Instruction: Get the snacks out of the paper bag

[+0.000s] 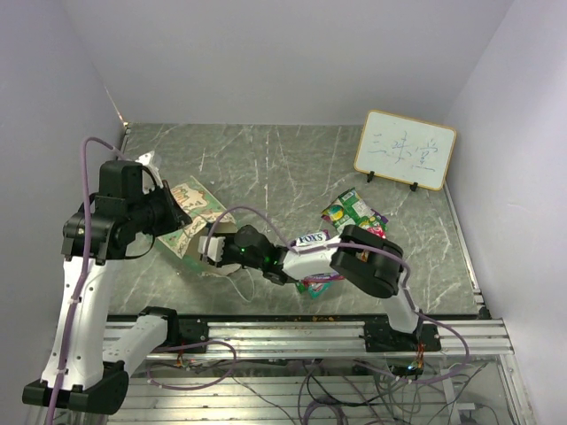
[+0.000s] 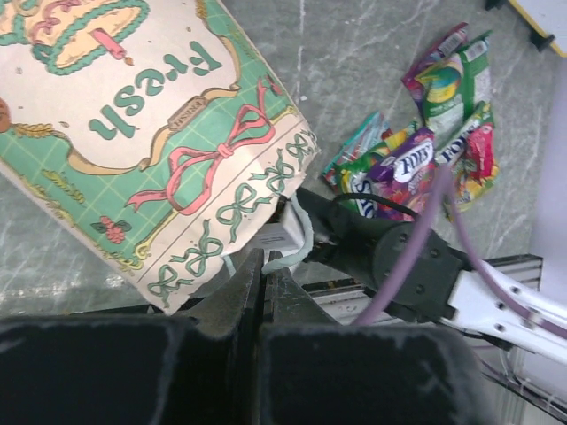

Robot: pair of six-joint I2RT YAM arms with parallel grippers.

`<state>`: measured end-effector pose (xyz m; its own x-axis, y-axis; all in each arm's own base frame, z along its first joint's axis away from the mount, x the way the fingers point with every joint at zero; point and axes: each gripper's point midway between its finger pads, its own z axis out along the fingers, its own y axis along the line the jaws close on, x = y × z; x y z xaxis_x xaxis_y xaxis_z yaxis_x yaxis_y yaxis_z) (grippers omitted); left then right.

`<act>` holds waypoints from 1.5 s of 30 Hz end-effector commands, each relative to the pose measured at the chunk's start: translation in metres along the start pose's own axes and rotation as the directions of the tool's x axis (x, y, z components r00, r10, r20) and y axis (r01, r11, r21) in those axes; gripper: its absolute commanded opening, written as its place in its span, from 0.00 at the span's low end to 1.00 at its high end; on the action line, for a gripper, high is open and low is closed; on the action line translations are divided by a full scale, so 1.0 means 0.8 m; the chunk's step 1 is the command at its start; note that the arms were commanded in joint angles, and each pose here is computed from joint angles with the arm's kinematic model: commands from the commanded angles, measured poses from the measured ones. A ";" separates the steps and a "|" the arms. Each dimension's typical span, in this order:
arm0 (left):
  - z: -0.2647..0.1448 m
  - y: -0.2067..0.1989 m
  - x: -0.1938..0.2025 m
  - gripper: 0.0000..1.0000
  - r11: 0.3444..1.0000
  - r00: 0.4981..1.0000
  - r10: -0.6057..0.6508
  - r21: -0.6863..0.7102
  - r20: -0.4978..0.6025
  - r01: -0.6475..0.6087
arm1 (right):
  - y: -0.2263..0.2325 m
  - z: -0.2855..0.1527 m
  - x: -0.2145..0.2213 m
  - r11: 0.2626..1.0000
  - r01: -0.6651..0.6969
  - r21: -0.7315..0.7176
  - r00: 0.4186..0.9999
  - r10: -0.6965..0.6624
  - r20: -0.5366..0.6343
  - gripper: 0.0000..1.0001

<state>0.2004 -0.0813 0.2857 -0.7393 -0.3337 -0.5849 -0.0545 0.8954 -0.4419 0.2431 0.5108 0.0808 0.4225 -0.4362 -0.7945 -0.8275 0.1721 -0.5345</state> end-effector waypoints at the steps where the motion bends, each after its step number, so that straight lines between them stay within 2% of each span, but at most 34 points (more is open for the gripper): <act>1: -0.002 -0.031 -0.007 0.07 0.991 1.000 -0.002 0.135 0.012 0.000 | -0.025 0.026 -0.024 0.991 0.039 0.127 0.990 -0.055 0.128 0.41; 3: -0.005 -0.038 -0.011 0.07 0.988 1.000 0.012 0.156 0.013 -0.014 | -0.035 0.034 -0.032 0.983 0.041 0.181 0.982 -0.073 0.174 0.47; 8: -0.016 -0.047 -0.013 0.07 0.983 0.999 0.040 0.178 -0.005 -0.038 | -0.055 0.064 -0.029 0.958 0.046 0.282 0.975 -0.105 0.196 0.53; 15: -0.026 -0.059 -0.008 0.07 0.972 0.998 0.062 0.229 -0.032 -0.053 | -0.074 0.097 -0.006 0.949 0.029 0.315 0.979 -0.091 0.183 0.59; 23: -0.029 -0.068 -0.009 0.07 0.959 0.995 0.089 0.273 -0.034 -0.077 | -0.067 0.138 0.043 0.953 -0.024 0.301 0.998 0.007 0.058 0.64; 27: -0.030 -0.069 -0.008 0.07 0.958 0.996 0.083 0.279 -0.029 -0.071 | -0.045 0.150 0.081 0.968 -0.071 0.241 0.996 0.081 -0.029 0.65; 30: -0.028 -0.069 -0.006 0.07 0.958 0.997 0.071 0.281 -0.032 -0.059 | -0.039 0.153 0.102 0.976 -0.059 0.212 0.991 0.083 -0.107 0.61; 33: -0.027 -0.067 -0.001 0.07 0.959 0.998 0.061 0.279 -0.036 -0.048 | -0.038 0.155 0.109 0.979 -0.071 0.192 0.987 0.097 -0.131 0.55; 37: -0.025 -0.060 0.003 0.07 0.966 0.997 0.056 0.256 -0.043 -0.043 | -0.040 0.160 0.117 0.983 -0.077 0.167 0.981 0.105 -0.164 0.30; 40: -0.023 -0.048 0.002 0.07 0.978 0.998 0.049 0.204 -0.038 -0.040 | -0.045 0.158 0.108 0.986 -0.058 0.159 0.986 0.081 -0.144 0.14; 42: -0.018 -0.038 0.002 0.07 0.987 0.998 0.040 0.154 -0.039 -0.034 | -0.054 0.155 0.093 0.987 -0.033 0.159 0.991 0.053 -0.123 0.05; 45: -0.011 -0.017 -0.003 0.07 0.998 0.999 0.017 0.056 -0.036 -0.015 | -0.072 0.145 0.064 0.983 -0.019 0.180 0.996 0.034 -0.081 0.00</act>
<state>0.1962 -0.1067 0.3075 -0.7680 -0.2759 -0.5779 0.0877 0.8486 -0.5217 0.3544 0.5966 0.0435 0.3686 -0.4371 -0.8204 -0.7537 0.3760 -0.5390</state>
